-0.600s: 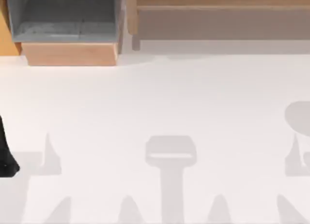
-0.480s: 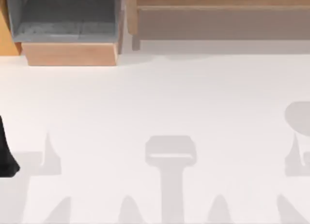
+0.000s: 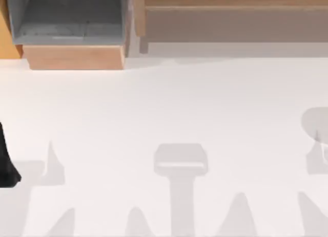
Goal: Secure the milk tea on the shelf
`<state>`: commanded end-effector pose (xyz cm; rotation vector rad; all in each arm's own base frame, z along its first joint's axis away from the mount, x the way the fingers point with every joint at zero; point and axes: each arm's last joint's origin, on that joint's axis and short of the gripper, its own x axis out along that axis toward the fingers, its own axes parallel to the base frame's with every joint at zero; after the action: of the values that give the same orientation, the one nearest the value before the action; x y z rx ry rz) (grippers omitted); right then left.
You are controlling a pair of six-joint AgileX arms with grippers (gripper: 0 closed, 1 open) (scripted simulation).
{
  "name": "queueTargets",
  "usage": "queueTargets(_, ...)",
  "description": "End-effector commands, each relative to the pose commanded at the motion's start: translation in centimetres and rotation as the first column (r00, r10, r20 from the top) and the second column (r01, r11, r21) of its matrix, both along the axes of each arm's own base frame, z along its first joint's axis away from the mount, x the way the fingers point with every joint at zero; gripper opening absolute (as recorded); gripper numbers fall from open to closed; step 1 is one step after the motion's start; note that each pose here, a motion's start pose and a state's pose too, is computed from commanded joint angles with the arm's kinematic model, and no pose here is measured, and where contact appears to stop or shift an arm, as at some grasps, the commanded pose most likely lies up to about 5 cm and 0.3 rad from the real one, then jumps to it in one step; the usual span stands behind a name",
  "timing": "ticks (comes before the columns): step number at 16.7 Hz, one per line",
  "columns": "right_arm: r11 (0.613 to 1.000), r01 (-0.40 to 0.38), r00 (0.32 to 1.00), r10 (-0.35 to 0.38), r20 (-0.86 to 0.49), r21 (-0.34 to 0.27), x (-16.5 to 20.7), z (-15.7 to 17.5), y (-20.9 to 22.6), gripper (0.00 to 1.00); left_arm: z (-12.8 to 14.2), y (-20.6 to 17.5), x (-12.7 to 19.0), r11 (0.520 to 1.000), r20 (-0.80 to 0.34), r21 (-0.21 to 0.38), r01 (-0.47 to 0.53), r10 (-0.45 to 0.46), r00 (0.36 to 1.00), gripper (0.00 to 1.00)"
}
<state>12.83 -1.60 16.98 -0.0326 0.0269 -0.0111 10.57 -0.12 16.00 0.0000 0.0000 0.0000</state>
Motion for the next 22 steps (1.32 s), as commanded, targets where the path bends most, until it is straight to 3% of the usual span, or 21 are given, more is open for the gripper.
queueTargets(10, 1.0, 0.009, 0.99, -0.008, -0.14, 0.005, 5.1, -3.1, -5.7, 1.0, 0.0, 0.0, 0.0, 1.0, 0.0, 0.0, 0.0, 0.0, 1.0, 1.0)
queueTargets(15, 1.0, 0.011, 0.985, -0.007, -0.17, 0.022, 5.7, -4.9, -7.5, 1.0, 0.0, 0.0, 0.0, 1.0, 0.0, 0.0, 0.0, 0.0, 1.0, 1.0)
queueTargets(22, 1.0, 0.011, 0.985, -0.006, -0.17, 0.023, 6.1, -5.0, -7.5, 1.0, 0.0, 0.0, 0.0, 1.0, 0.0, 0.0, 0.0, 0.0, 1.0, 1.0)
